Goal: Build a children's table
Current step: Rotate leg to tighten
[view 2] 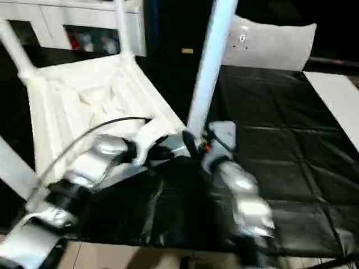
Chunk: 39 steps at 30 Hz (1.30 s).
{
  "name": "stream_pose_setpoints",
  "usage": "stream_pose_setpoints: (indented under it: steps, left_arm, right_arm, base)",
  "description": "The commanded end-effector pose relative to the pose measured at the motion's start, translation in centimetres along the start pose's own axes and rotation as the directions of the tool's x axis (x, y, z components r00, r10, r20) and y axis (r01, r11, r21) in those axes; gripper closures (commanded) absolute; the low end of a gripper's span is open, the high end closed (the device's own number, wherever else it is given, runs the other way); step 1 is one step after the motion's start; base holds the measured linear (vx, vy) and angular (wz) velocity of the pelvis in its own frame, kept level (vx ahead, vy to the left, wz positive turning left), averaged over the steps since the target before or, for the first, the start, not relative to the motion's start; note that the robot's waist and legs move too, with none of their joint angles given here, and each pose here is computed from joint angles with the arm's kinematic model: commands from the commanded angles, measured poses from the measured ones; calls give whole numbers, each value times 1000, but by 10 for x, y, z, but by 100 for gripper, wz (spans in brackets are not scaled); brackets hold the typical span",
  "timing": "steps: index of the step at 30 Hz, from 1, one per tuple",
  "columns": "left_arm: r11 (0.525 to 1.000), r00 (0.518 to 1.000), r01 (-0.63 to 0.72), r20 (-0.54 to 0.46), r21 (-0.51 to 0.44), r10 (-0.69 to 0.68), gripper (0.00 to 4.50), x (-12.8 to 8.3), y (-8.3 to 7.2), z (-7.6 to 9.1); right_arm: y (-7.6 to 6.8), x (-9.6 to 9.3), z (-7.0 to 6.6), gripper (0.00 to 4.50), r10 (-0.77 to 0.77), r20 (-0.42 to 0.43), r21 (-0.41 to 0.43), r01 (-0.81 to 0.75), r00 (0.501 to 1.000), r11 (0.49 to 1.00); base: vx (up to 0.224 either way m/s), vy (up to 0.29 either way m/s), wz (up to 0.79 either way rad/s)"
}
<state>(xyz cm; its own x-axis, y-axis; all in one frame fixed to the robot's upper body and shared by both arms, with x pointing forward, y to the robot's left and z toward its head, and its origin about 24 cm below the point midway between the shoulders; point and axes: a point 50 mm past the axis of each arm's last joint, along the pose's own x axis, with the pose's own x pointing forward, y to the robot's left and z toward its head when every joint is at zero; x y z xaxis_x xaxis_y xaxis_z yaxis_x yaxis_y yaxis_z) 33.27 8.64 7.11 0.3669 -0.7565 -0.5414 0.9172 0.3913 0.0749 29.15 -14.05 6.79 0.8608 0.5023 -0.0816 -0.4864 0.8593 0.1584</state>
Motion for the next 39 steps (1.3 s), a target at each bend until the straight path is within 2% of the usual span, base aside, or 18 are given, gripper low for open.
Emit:
stream_pose_setpoints:
  steps: [1, 3, 4, 6, 9, 11, 15, 16, 17, 22, 23, 26, 29, 32, 35, 39]
  left_arm:
    - [993, 995, 91, 44, 72, -94, 450, -5, -5, 8]
    - [984, 989, 143, 24, 109, -146, 450, -12, -4, 2]
    - [984, 989, 143, 24, 109, -146, 450, -12, -4, 2]
    - [954, 971, 237, -40, 182, -234, 450, -23, -3, -6]
    - [942, 963, 270, -51, 197, -266, 450, -27, -3, -8]
    - [915, 942, 335, -77, 223, -326, 450, -33, -3, -11]
    - [861, 898, 440, -128, 255, -421, 450, -42, 0, -14]
    - [861, 898, 440, -128, 255, -421, 450, -42, 0, -14]
    - [843, 884, 468, -150, 267, -443, 450, -44, -1, -14]
    - [813, 861, 509, -176, 283, -478, 450, -44, -3, -13]
    - [805, 854, 520, -181, 286, -487, 450, -45, -3, -13]
    - [786, 841, 542, -194, 297, -506, 450, -45, -5, -14]
    - [779, 834, 551, -195, 299, -516, 450, -45, -5, -14]
    - [776, 832, 555, -197, 300, -519, 450, -45, -4, -14]
    - [775, 830, 557, -199, 298, -521, 450, -46, -4, -14]
    - [775, 829, 559, -205, 294, -520, 450, -49, -2, -17]
  right_arm:
    - [-5, -9, 8, 58, 107, 20, -34, -107, 994, 994]
    - [-15, -17, 11, 48, 197, -11, -64, -197, 980, 978]
    - [-15, -17, 11, 48, 197, -11, -64, -197, 980, 978]
    - [-28, -23, 16, 16, 317, -77, -105, -324, 945, 940]
    - [-30, -25, 16, 14, 364, -107, -122, -376, 925, 919]
    - [-31, -27, 15, 14, 467, -172, -139, -491, 867, 860]
    - [-26, -27, 7, 14, 644, -290, -123, -694, 708, 709]
    - [-26, -27, 7, 14, 644, -290, -123, -694, 708, 709]
    - [-24, -24, 4, 14, 669, -314, -118, -727, 674, 677]
    - [-21, -17, 1, 14, 700, -324, -91, -757, 637, 647]
    - [-20, -15, 0, 43, 714, -324, -79, -770, 620, 633]
    - [-15, -10, 0, 53, 766, -310, -27, -810, 564, 586]
    - [-12, -7, -1, 92, 793, -298, -1, -831, 532, 557]
    - [-11, -7, -2, 99, 809, -295, 24, -843, 508, 537]
    - [-10, -7, -2, 139, 821, -289, 45, -850, 492, 525]
    - [-10, -6, -3, 161, 835, -285, 80, -857, 470, 510]
  base:
    - [0, 0, 0]
    - [0, 0, 0]
    - [0, 0, 0]
    - [0, 0, 0]
    - [0, 0, 0]
    - [0, 0, 0]
    - [0, 0, 0]
    - [0, 0, 0]
    - [0, 0, 0]
    - [0, 0, 0]
    - [0, 0, 0]
    - [0, 0, 0]
    - [0, 0, 0]
    - [0, 0, 0]
    - [0, 0, 0]
    - [0, 0, 0]
